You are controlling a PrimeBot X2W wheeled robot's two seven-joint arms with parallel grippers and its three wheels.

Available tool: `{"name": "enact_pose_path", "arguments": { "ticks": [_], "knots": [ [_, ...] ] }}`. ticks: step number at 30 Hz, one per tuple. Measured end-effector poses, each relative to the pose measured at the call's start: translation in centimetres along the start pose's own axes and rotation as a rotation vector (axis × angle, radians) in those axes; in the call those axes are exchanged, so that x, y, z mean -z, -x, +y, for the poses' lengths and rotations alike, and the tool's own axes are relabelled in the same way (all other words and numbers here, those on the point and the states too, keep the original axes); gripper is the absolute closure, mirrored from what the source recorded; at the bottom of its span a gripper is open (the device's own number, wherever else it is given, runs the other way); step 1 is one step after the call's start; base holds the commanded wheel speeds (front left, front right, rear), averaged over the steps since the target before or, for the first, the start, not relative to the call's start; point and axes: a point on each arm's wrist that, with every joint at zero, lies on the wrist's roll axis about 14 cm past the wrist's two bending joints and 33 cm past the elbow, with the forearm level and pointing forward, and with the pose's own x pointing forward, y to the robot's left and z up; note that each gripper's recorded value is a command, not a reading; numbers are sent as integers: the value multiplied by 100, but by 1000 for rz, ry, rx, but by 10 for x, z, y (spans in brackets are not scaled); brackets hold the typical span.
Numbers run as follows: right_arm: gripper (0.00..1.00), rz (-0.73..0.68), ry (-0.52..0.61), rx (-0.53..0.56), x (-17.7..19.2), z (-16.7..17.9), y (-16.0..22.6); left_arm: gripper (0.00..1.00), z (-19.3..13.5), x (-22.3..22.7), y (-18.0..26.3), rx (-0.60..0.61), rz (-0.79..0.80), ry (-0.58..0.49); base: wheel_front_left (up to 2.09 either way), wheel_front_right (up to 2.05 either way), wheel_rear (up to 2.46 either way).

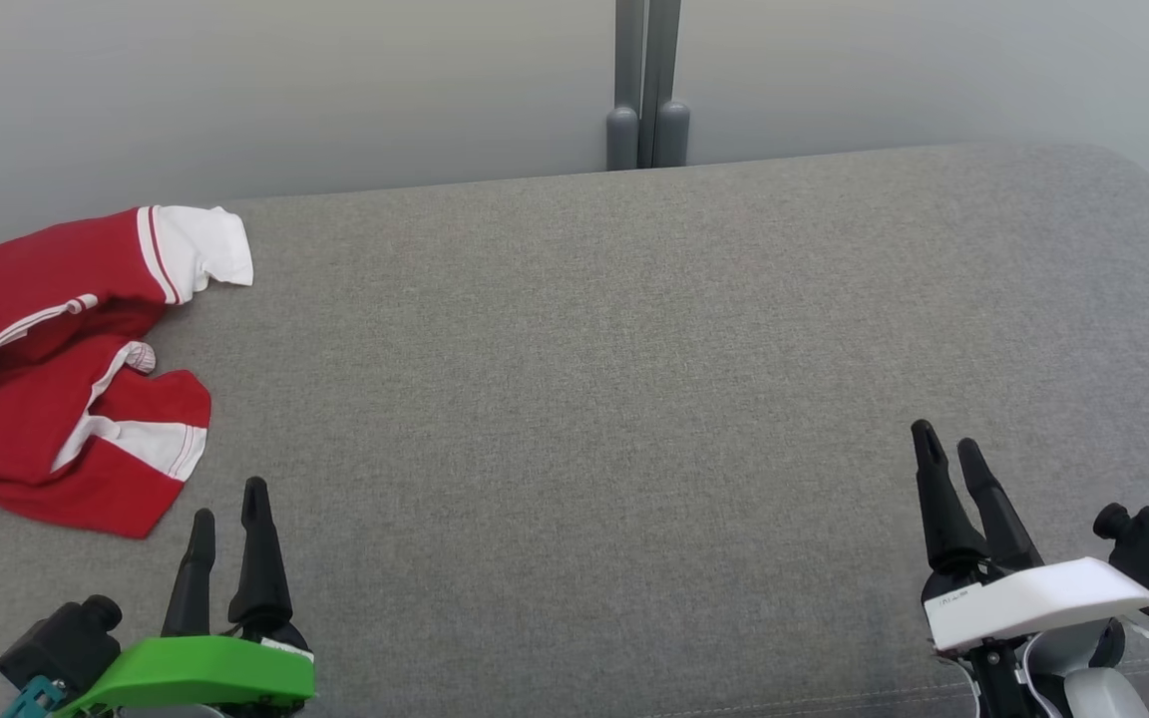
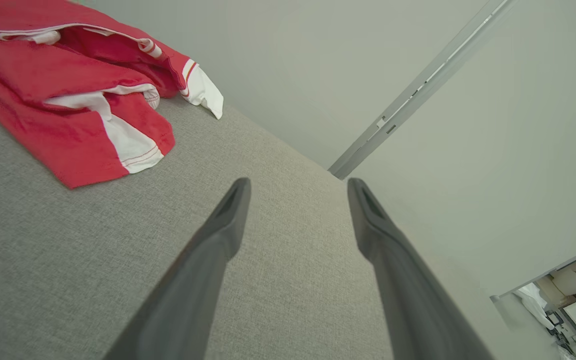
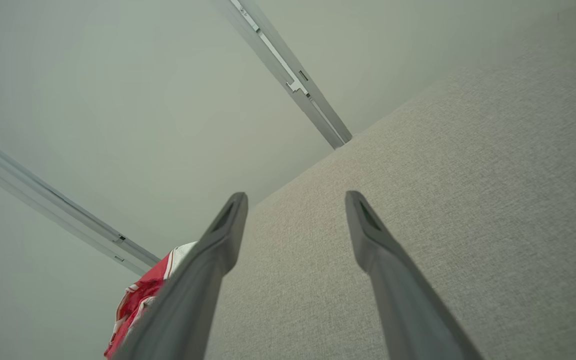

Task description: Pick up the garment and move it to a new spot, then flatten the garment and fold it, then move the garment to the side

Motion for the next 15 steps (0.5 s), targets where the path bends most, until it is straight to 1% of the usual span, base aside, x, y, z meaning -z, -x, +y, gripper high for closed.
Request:
{"name": "enact_pose_path", "arguments": {
  "ticks": [15],
  "knots": [
    [0,-2,197,-54,5,13,-1,0,0,3,4,5,-10,-185,0,0,0]
  ]
}}
